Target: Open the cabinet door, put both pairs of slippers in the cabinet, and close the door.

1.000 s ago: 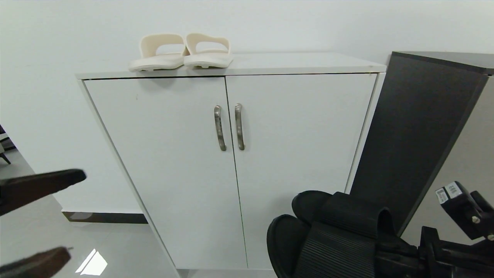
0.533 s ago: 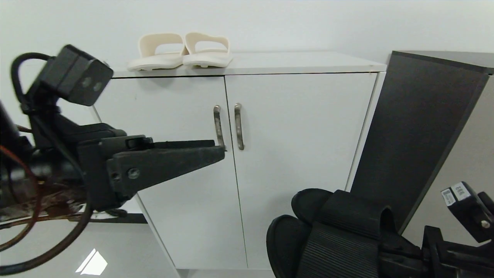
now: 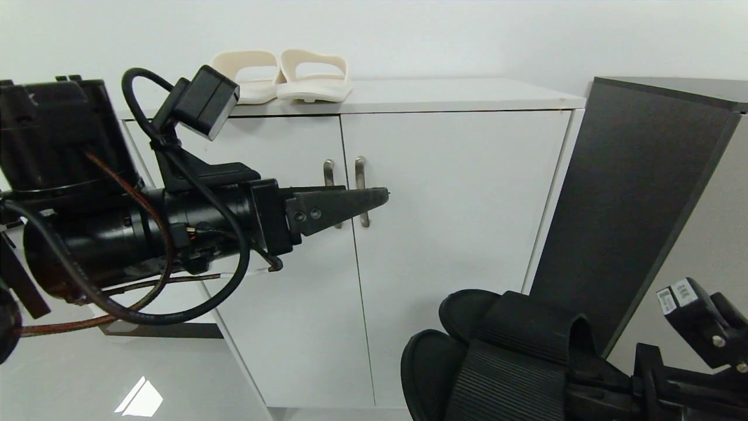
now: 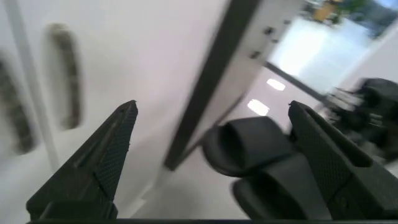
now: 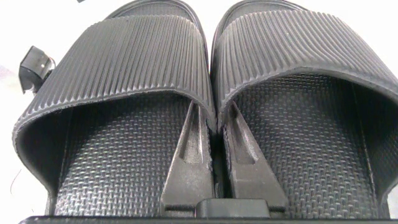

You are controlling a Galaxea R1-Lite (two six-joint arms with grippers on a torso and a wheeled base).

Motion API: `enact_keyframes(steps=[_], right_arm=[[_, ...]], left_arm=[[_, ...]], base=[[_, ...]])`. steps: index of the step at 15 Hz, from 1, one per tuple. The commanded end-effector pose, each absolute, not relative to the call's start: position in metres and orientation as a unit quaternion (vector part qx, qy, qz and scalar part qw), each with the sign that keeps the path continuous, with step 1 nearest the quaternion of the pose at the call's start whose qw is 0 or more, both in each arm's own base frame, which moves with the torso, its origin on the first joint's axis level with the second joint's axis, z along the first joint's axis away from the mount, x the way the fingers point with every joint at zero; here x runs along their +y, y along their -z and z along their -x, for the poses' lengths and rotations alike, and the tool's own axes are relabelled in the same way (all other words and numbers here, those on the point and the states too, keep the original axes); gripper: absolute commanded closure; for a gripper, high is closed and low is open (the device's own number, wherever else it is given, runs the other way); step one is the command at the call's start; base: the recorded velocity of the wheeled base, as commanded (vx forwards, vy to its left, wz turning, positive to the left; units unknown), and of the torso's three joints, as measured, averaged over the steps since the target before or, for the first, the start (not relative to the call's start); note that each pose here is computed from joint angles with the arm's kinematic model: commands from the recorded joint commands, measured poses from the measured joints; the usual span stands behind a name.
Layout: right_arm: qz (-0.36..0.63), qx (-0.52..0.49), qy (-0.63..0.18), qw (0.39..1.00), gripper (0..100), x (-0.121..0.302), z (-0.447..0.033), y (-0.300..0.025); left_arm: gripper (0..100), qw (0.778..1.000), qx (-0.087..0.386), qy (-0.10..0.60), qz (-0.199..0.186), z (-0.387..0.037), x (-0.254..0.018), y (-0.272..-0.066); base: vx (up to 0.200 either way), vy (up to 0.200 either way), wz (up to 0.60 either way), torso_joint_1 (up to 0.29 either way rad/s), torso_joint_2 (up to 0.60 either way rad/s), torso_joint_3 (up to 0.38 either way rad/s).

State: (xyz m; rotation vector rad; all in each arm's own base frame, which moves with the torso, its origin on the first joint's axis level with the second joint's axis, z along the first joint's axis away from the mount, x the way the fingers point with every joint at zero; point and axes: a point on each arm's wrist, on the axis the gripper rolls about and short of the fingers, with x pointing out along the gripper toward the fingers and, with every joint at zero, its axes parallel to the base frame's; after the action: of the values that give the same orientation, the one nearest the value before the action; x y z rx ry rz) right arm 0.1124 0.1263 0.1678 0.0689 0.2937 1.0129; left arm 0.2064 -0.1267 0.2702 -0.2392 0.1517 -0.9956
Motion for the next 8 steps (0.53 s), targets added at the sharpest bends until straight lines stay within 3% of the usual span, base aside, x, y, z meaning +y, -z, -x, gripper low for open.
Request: enact_keyframes(steps=[1, 8], right_arm=[[-0.032, 0.142, -0.483, 0.864, 100, 0.128, -0.114, -0.167], [-0.031, 0.145, -0.483, 0.863, 100, 0.127, -0.113, -0.166]], left_arm=[[0, 0.872, 0.072, 0.47, 0.113, -0.212, -0.129, -0.27], [0, 0.892, 0.09, 0.431, 0.103, -0.239, -0.14, -0.258]], base=[[0.0, 0.0, 0.0, 0.0, 0.0, 0.0], [0.0, 0.0, 0.0, 0.0, 0.0, 0.0]])
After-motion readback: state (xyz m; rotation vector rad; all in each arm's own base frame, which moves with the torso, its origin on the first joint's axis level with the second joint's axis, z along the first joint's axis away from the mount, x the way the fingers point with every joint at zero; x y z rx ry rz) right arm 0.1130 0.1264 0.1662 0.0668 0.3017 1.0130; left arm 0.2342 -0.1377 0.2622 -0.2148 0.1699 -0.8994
